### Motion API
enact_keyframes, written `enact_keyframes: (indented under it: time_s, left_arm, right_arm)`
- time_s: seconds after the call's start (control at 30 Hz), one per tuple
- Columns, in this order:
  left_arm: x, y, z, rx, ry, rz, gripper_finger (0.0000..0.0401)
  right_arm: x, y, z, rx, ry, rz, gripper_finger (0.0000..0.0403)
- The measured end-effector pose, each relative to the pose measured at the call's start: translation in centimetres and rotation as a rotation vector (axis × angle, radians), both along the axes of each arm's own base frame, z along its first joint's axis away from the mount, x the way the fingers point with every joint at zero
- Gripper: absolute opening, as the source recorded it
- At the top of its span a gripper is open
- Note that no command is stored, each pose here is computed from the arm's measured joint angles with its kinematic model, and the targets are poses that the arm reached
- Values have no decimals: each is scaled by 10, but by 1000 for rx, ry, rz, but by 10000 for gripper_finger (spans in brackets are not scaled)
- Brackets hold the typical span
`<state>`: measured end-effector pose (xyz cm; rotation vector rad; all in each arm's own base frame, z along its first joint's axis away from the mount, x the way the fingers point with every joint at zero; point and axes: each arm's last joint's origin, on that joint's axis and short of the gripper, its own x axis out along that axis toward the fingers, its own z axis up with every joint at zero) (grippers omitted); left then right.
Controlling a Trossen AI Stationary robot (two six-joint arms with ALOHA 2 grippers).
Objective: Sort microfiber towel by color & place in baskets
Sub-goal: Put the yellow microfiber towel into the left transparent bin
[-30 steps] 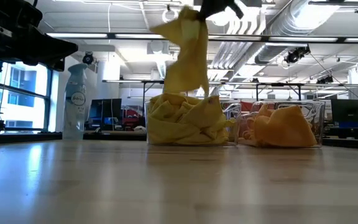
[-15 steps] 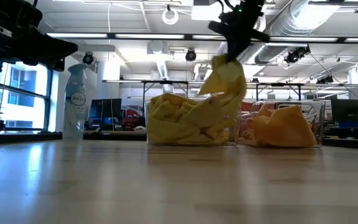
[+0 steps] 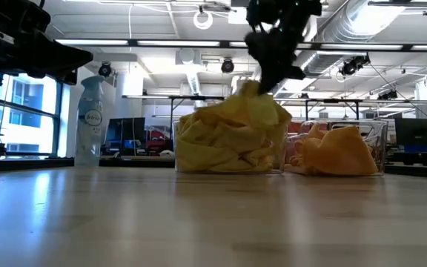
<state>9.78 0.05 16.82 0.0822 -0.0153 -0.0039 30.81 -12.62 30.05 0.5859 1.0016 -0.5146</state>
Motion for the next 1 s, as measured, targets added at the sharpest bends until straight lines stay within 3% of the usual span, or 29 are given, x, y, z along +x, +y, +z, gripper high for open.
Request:
enact_keyframes:
  time_s: [0.1,0.2,0.33,0.43,0.63,1.0]
  left_arm:
    - [0,0,0,0,0,0,0]
    - [0,0,0,0,0,1,0]
    - [0,0,0,0,0,1,0]
    - [0,0,0,0,0,2,0]
    - [0,0,0,0,1,3,0]
    - [0,0,0,0,0,3,0]
  right_arm:
    - [-10,-12,-11,-15,136,-64,0]
    - [-12,-18,-14,-141,220,-45,0]
    - [0,-20,-8,-310,156,96,0]
    - [8,-19,-5,-363,101,227,0]
    - [14,-20,-30,-278,189,381,0]
    - [38,-39,-108,-145,356,440,0]
